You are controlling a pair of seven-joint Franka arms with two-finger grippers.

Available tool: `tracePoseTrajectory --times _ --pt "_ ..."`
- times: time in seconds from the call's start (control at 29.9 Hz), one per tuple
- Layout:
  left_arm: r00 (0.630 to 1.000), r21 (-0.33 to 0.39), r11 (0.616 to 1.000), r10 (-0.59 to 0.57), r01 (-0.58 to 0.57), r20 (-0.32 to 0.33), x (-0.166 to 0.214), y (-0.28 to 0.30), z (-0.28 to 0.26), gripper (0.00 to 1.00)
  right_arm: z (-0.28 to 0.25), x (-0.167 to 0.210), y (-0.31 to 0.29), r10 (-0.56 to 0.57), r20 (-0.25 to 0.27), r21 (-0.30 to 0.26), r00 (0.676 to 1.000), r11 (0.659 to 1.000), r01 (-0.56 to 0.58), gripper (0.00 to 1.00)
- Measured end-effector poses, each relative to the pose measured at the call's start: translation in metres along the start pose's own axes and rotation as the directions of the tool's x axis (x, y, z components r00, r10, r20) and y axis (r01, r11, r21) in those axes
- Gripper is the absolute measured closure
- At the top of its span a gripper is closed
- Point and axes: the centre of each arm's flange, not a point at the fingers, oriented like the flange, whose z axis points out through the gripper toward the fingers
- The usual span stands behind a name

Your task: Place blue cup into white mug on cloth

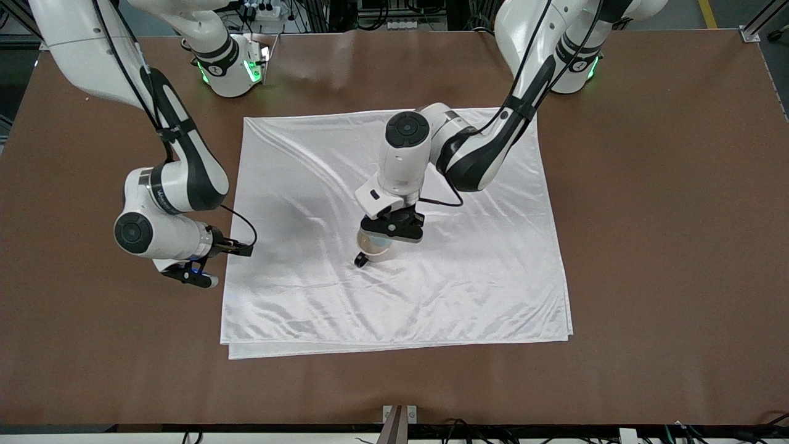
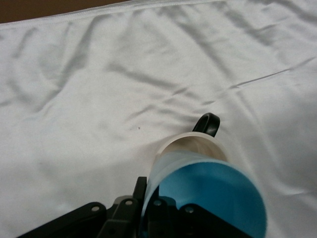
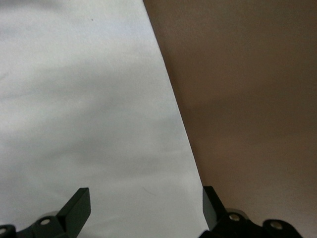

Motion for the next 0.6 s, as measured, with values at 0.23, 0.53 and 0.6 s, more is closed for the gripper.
tracePoseTrajectory --times 0.23,0.53,0.6 --pt "1.000 -0.008 1.000 0.009 -0.009 -0.001 -0.005 0.005 0.015 0.96 -0.007 -0.038 0.006 -0.016 0.011 -0.022 1.000 1.000 0.016 0.00" --pt "1.000 -0.020 1.000 0.016 -0.016 -0.008 -0.009 0.011 0.025 0.96 -0.034 -0.088 0.010 -0.040 -0.004 -0.043 0.999 0.998 0.039 0.00" --pt "1.000 -0.023 1.000 0.016 -0.016 -0.012 -0.009 0.011 0.027 0.96 -0.045 -0.097 0.010 -0.043 0.001 -0.051 0.999 0.998 0.043 0.00"
